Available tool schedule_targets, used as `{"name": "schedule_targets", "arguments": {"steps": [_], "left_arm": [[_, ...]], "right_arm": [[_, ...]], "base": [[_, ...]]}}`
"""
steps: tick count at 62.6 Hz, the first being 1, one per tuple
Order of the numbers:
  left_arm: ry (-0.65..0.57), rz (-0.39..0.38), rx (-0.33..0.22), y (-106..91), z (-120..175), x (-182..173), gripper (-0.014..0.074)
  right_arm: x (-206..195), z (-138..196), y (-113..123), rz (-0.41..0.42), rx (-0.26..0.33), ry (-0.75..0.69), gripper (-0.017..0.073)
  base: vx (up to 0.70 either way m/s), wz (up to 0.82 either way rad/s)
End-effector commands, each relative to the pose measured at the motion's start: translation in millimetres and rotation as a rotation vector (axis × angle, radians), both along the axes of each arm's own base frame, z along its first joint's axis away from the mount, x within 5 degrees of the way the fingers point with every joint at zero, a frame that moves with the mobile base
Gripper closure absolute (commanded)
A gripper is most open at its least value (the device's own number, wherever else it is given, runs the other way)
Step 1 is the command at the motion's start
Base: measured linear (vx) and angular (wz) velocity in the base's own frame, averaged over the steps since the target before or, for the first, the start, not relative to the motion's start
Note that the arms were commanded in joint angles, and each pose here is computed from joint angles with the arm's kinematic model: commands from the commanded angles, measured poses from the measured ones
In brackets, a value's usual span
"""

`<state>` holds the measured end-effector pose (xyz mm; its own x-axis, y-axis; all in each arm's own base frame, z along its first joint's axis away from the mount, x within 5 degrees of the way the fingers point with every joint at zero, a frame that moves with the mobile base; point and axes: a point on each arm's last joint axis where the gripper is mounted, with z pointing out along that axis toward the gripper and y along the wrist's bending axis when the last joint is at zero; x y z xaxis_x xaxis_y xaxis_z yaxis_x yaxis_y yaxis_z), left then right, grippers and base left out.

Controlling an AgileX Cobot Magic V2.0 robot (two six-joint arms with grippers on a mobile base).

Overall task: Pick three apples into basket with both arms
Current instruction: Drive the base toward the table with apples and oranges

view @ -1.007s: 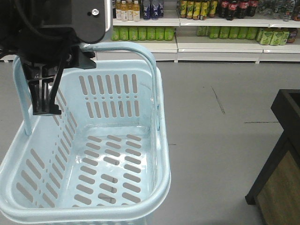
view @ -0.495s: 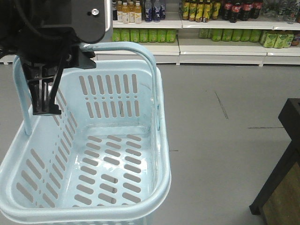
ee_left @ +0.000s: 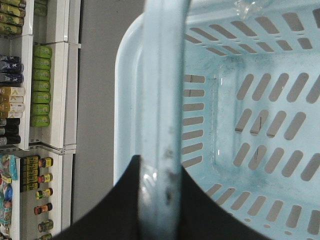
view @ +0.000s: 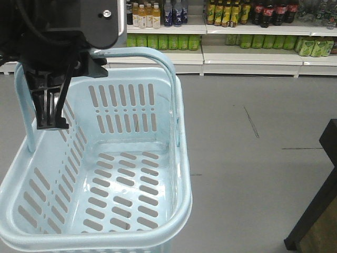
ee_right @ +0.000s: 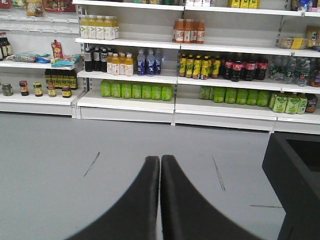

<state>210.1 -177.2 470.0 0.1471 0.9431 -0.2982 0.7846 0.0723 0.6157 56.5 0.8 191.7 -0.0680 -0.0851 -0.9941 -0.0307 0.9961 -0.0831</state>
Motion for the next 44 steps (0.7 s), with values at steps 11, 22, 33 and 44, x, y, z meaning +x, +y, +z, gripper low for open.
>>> {"name": "schedule_targets", "arguments": {"steps": [11, 22, 33, 44], "left_arm": [[-0.078, 0.003, -0.073, 7.3, 20.5, -8.8, 0.0600], [-0.078, 0.003, -0.073, 7.3, 20.5, -8.8, 0.0600], [-0.076, 0.002, -0.071, 6.4, 19.6, -8.0, 0.0600], [-0.076, 0.002, -0.071, 6.4, 19.6, -8.0, 0.0600]], "right_arm": [[-0.2, 2.9, 0.4, 0.002, -0.012, -0.077, 0.0568], [-0.2, 2.9, 0.4, 0.002, -0.012, -0.077, 0.0568], [-0.2, 2.9, 0.4, 0.002, -0.012, -0.077, 0.0568], [-0.2, 2.9, 0.4, 0.002, -0.012, -0.077, 0.0568]], "base": [[0.07, 0.00], [0.06, -0.01], [0.05, -0.04], [0.01, -0.04]]}}
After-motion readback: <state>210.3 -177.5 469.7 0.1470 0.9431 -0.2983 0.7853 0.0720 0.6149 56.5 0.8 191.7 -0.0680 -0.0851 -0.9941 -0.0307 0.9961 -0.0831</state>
